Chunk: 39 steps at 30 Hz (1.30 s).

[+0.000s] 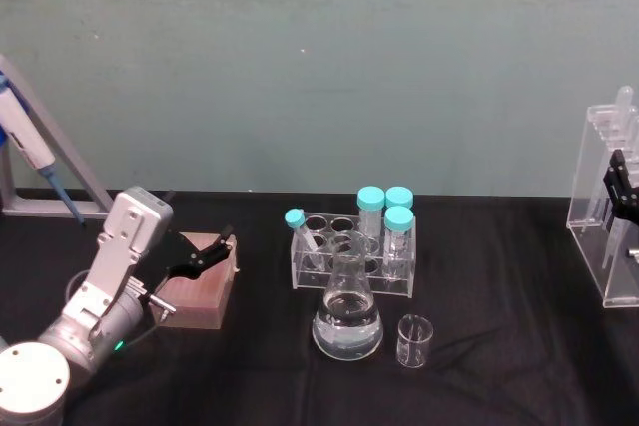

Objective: Place the experimental apparatus aside using one hand.

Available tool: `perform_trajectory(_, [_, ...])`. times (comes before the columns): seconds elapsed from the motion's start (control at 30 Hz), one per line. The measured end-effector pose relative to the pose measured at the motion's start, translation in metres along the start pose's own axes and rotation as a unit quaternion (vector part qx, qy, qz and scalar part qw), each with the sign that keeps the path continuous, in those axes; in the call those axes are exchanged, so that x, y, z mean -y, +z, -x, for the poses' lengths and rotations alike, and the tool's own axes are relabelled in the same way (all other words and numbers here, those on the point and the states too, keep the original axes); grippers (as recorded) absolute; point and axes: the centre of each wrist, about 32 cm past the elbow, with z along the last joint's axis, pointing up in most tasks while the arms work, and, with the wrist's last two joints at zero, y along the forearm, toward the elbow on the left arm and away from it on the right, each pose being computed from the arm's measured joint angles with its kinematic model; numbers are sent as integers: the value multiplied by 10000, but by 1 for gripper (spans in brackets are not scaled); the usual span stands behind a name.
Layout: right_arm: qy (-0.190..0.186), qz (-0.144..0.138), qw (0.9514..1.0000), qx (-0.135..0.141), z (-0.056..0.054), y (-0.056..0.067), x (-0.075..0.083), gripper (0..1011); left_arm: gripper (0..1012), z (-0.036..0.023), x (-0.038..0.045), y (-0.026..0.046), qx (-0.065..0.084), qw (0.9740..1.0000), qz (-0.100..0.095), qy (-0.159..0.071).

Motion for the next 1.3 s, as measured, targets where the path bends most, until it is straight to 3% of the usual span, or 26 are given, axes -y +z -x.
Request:
perform_trajectory(0.57, [-121,-2,9999,-105,-166,-66,6,613,1000,0,0,0,0,10000,1,0])
perform_trajectory(1.3, [-193,20,9997,-127,-211,-99,-37,613,1000,0,0,0,0,10000,0,0])
